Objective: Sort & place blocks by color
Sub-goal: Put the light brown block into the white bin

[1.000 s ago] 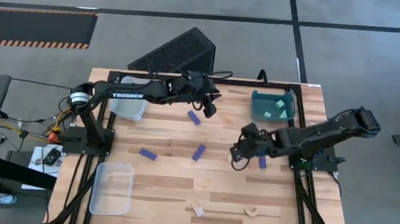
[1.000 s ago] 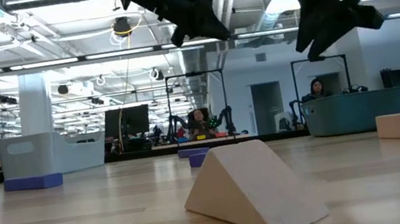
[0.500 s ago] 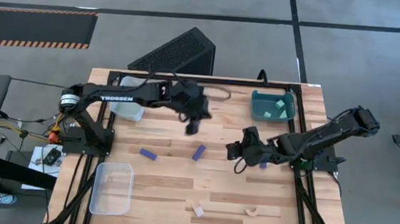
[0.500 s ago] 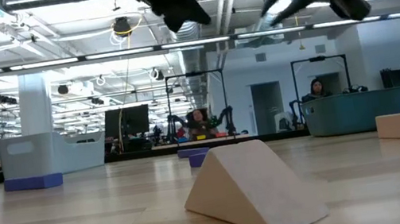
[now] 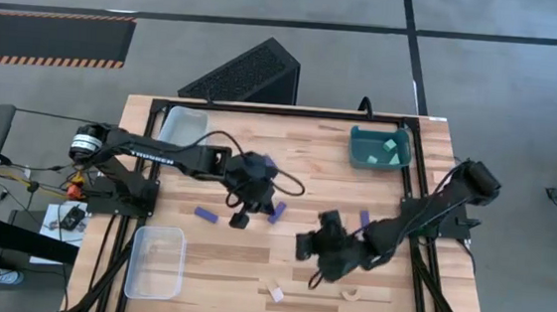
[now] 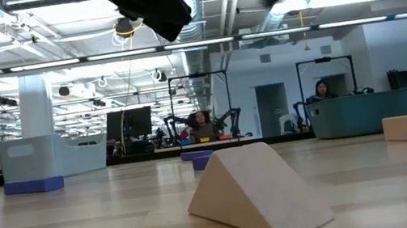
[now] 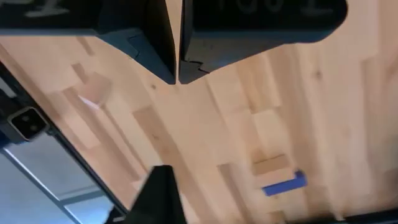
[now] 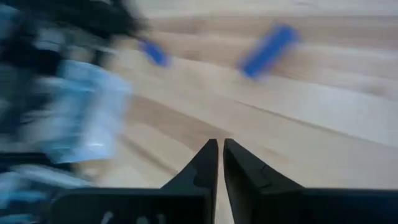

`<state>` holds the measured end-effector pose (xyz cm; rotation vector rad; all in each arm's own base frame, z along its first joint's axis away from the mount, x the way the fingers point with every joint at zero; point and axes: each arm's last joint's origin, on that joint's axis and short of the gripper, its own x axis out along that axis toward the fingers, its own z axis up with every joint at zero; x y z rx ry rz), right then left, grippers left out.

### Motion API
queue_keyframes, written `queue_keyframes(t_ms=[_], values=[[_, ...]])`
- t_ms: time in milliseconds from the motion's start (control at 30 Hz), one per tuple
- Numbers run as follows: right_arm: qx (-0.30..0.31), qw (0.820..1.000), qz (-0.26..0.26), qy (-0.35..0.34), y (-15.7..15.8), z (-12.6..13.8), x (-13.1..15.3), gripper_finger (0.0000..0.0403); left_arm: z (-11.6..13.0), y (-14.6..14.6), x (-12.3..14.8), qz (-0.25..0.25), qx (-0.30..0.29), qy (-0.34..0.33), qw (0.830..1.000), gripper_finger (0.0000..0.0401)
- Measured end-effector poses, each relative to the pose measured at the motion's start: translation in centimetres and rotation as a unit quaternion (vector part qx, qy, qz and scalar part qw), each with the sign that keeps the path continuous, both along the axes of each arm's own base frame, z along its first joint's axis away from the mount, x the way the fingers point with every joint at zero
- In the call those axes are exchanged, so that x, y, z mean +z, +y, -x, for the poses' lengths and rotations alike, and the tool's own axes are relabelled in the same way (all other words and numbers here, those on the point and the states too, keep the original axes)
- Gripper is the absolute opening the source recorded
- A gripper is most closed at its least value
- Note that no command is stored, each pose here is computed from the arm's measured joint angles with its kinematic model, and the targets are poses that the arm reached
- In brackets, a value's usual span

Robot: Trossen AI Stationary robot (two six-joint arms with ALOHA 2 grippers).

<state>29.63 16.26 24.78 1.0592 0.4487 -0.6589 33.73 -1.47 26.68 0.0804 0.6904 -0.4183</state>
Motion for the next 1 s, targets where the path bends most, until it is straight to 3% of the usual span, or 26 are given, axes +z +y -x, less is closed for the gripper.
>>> queue_keyframes(t_ms=[200, 400, 500, 667, 800, 1000], values=[[-0.020, 0.992, 0.013, 0.121, 1.0, -0.1, 0.9, 0.0029, 0.1, -2.1, -0.1, 0.017, -0.009, 0.004, 1.000, 0.0006], [0.024, 0.984, 0.059, 0.164, 0.4, 0.7, 3.1, 0.0017, -0.5, -3.4, 0.7, 0.020, 0.027, -0.040, 0.999, 0.0007], [0.044, 0.984, 0.065, 0.158, -0.1, 1.5, 4.8, 0.0018, -1.0, -3.7, 1.6, 0.045, 0.043, -0.087, 0.994, 0.0015], [0.082, 0.984, 0.069, 0.145, 1.0, 3.3, 6.1, 0.0025, -2.5, -4.2, 2.2, 0.098, 0.058, -0.159, 0.981, 0.0056], [0.111, 0.975, 0.091, 0.171, 1.9, 5.0, 6.2, 0.0024, -3.5, -4.5, 1.7, 0.131, 0.071, -0.175, 0.973, 0.0101], [0.124, 0.963, 0.116, 0.208, 2.5, 6.6, 5.9, 0.0021, -5.0, -6.2, -1.4, 0.100, 0.032, -0.166, 0.980, 0.0150]])
